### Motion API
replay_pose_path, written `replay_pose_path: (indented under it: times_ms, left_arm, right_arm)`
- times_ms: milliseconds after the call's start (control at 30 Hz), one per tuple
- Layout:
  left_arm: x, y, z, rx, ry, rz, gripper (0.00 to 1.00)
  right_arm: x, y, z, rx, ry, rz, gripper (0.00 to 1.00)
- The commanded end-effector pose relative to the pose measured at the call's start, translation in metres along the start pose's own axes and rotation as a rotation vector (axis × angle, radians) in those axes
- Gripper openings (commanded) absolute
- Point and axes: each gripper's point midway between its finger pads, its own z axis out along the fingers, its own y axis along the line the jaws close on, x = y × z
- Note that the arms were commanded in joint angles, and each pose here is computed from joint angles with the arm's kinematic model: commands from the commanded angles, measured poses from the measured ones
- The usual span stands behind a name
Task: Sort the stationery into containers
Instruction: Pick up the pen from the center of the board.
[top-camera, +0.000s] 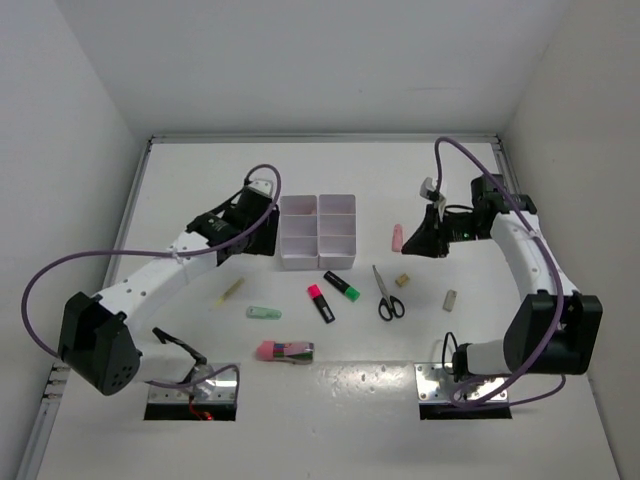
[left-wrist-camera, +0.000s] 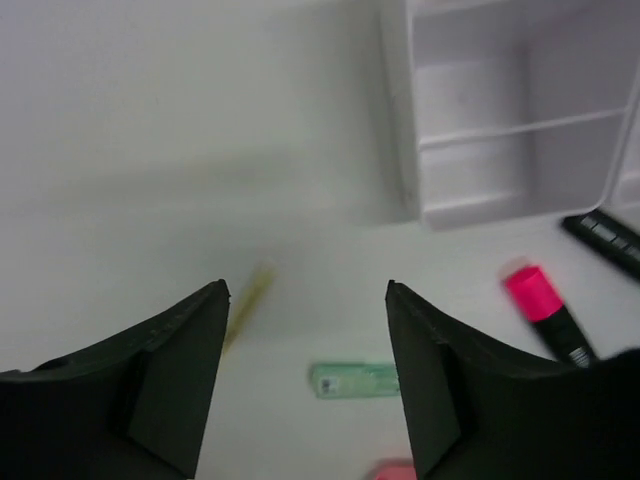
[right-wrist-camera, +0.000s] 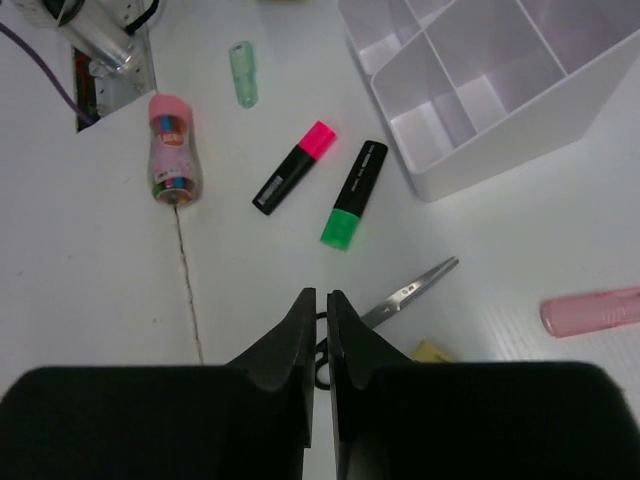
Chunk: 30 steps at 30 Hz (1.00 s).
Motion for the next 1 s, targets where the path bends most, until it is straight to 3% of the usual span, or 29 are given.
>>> replay_pose_path:
  times_ms: [0,67,133,200,367,467,967]
  left_arm:
    - [0.034,0.006,-0.003,-0.029,0.133,0.068,0.68]
    - [0.047,0.007,0.004,-0.044,0.173,0.104,0.59]
    - [0.06,0.01,0.011,-0.067,0.214,0.121,0.51]
    - [0.069,0.012,0.017,-0.074,0.238,0.141,0.51]
    - [0.092,0.015,0.035,-0.107,0.311,0.171,0.51]
    - [0.1,0.019,0.047,-0.112,0.348,0.171,0.57]
    - [0.116,0.041,0.071,-0.091,0.455,0.083,0.59]
  right_arm:
    - [-0.013,0.011,-0.002,-0.051,-0.027,-0.081,0.08]
    - [-0.011,0.008,-0.001,-0.038,-0.034,-0.116,0.22]
    - [-0.011,0.011,-0.001,-0.025,-0.042,-0.153,0.29]
    - [-0.012,0.012,-0.001,-0.016,-0.058,-0.191,0.34]
    - [-0.015,0.013,-0.002,0.006,-0.071,-0.251,0.35]
    - [-0.015,0.013,-0.002,0.006,-0.071,-0.251,0.36]
    - [-0.013,0.017,-0.003,0.007,-0.072,-0.254,0.39]
